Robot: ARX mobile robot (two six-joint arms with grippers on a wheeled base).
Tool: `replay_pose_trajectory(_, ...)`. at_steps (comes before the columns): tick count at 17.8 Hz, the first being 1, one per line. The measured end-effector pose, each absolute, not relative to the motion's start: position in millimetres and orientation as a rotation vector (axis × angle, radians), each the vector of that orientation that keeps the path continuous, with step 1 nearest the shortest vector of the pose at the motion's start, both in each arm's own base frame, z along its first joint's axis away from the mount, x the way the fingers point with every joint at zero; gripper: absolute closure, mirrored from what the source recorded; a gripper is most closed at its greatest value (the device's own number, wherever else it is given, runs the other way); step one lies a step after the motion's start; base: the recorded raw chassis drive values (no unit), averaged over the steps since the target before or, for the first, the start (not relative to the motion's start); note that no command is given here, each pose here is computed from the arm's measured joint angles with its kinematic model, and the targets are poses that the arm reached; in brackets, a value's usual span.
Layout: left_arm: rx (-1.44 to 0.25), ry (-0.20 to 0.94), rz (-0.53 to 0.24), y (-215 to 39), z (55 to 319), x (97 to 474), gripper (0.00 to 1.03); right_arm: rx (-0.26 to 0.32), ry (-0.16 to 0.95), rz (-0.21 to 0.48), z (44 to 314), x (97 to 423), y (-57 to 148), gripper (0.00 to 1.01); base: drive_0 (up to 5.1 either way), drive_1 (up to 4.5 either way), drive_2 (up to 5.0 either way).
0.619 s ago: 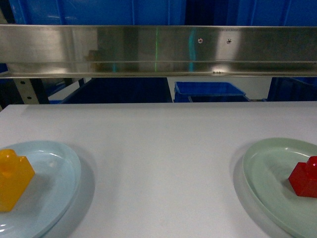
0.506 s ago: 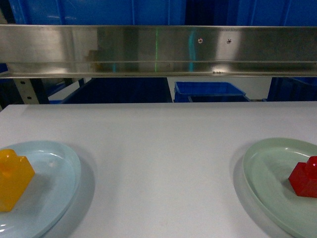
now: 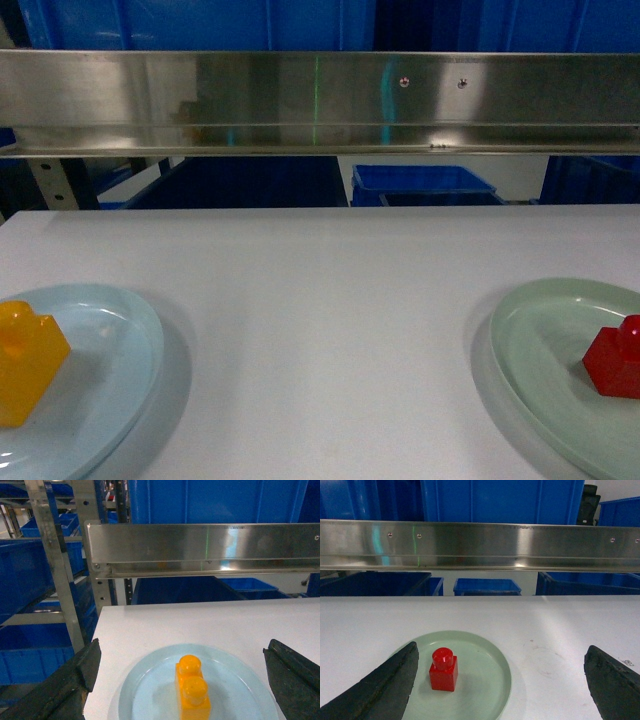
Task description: Sort and place red and yellow blocks in left bins
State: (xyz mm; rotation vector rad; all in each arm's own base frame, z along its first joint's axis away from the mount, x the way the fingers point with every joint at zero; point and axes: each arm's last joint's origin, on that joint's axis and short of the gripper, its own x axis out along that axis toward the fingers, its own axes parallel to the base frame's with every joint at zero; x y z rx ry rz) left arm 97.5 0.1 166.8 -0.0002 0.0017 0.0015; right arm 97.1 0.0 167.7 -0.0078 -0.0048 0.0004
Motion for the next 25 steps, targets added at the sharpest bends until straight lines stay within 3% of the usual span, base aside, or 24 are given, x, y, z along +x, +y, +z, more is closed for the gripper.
replay_pose_trajectory(21, 0.0, 0.0, 0.001, 0, 167, 98, 0.05, -0.008, -0.004, 0.0, 168, 97, 0, 0.03, 0.0, 0.0, 0.0)
replay_pose_trajectory(25, -0.003, 0.028, 0.032, 8, 165, 101, 0.05, 0.069, 0.083, 0.06, 163, 109, 1, 0.03, 0.0, 0.0, 0.0)
